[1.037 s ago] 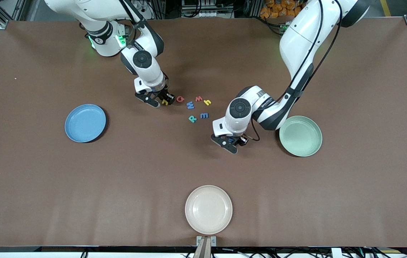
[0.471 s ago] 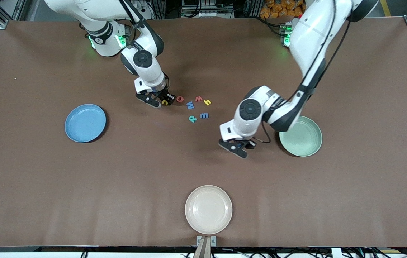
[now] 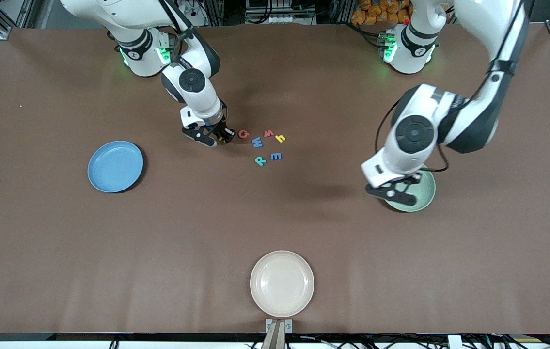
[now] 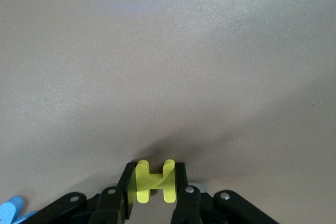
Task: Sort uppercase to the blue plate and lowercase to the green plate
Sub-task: 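Drop the 'a' onto the green plate with the left gripper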
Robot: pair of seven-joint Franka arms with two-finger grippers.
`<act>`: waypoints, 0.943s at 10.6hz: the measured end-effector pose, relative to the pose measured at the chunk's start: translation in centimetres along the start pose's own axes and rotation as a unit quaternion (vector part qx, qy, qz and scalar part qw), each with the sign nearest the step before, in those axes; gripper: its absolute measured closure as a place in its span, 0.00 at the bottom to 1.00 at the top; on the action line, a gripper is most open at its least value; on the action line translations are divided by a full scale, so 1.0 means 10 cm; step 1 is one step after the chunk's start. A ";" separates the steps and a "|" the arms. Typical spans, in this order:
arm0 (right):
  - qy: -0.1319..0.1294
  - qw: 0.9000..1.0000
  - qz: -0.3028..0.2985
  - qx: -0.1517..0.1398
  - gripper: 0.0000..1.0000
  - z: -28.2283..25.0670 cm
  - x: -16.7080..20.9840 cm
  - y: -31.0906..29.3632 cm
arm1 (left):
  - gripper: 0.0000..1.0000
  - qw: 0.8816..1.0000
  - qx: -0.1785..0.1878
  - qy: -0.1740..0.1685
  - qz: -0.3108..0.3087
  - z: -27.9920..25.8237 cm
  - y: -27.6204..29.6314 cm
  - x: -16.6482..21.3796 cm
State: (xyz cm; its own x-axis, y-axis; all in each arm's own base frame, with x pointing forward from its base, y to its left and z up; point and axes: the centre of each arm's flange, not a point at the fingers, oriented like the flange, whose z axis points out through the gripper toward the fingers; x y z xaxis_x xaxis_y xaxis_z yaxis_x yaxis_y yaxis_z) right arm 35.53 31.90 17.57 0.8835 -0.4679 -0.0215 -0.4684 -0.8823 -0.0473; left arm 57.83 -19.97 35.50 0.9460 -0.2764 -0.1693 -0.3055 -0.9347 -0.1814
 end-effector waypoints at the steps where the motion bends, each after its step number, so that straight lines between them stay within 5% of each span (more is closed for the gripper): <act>1: 0.001 1.000 -0.002 0.000 0.66 0.00 0.00 0.00 | 0.74 1.000 0.000 -0.016 -0.019 0.14 -0.25 -0.09; 8: 0.003 1.000 -0.021 0.001 0.67 -0.04 0.15 0.00 | 0.72 0.992 -0.061 -0.048 -0.097 1.13 -0.76 -0.27; 10: 0.000 0.999 -0.045 -0.015 0.67 -0.10 0.34 0.06 | 0.49 0.992 -0.062 -0.044 -0.100 1.14 -0.77 -0.25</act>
State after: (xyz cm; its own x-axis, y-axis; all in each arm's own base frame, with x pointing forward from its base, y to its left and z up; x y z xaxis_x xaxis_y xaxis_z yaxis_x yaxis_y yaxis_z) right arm 38.29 29.76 18.50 0.9224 -0.3857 -0.0184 -0.3860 -0.9223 -0.0186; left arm 56.55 -9.52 26.29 0.9714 -0.0673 -0.2276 -0.0920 -0.9907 -0.0998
